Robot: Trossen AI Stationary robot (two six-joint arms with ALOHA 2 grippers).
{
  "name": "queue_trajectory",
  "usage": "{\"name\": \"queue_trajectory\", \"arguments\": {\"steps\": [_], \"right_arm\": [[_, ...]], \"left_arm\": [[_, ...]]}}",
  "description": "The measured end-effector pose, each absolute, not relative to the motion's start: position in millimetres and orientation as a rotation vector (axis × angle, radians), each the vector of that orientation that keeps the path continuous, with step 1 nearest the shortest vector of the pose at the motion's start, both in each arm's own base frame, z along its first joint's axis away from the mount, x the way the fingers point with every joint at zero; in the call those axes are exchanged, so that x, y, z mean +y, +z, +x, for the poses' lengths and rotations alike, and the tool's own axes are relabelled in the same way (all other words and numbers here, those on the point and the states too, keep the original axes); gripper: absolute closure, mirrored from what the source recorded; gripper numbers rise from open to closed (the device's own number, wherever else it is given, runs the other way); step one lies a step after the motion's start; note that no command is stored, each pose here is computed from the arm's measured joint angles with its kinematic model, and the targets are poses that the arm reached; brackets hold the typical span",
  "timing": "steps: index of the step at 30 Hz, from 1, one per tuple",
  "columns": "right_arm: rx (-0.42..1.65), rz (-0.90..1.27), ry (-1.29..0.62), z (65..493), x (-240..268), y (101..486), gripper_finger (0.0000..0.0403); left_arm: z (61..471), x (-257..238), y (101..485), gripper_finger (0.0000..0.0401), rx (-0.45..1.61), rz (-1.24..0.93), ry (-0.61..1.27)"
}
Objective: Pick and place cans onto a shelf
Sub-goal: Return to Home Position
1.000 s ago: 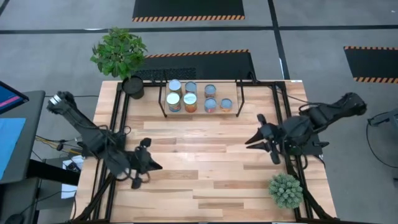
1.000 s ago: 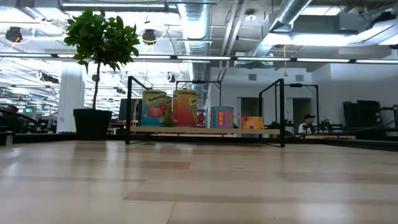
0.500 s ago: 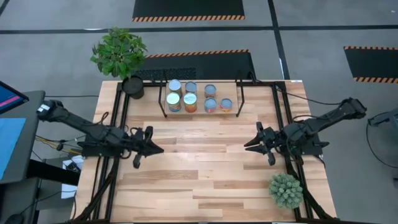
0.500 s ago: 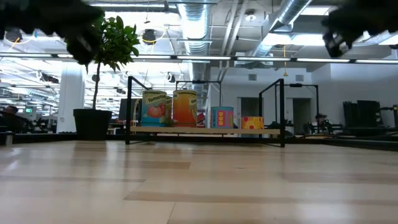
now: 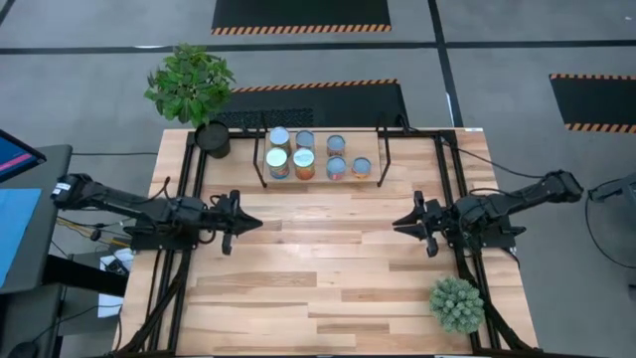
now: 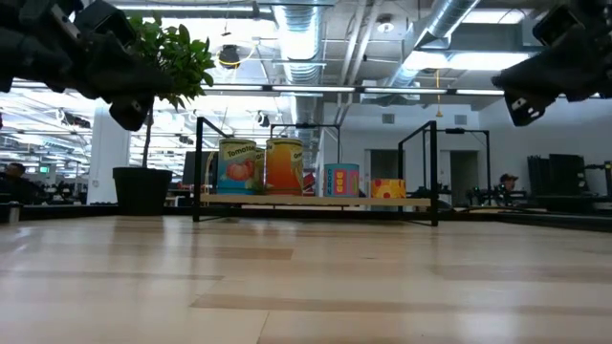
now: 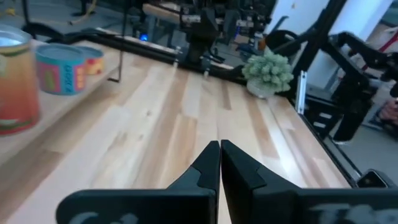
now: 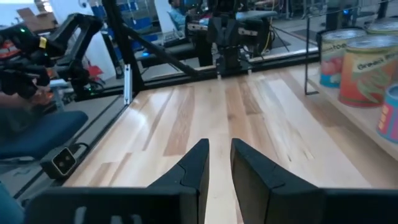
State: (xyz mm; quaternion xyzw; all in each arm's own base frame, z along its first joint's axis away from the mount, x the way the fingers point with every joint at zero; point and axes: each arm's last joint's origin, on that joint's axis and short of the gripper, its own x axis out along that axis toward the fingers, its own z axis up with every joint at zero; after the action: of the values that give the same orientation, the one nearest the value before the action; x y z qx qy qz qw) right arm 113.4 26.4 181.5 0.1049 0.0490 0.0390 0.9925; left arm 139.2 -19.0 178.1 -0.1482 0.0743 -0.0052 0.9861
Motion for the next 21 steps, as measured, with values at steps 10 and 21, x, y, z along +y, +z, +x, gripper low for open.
{"name": "queue_trajectory", "arguments": {"steps": [10,21], "right_arm": [[0.082,0.236,0.064,99.5,20.8,176.8,0.031],[0.085,0.288,0.01,89.8,16.8,174.6,0.031]], "left_arm": [[115.8,-14.5,172.9,0.0401,0.092,-0.306,-0.001],[92.6,-8.9,174.5,0.0401,0.03,-0.302,0.052]]}}
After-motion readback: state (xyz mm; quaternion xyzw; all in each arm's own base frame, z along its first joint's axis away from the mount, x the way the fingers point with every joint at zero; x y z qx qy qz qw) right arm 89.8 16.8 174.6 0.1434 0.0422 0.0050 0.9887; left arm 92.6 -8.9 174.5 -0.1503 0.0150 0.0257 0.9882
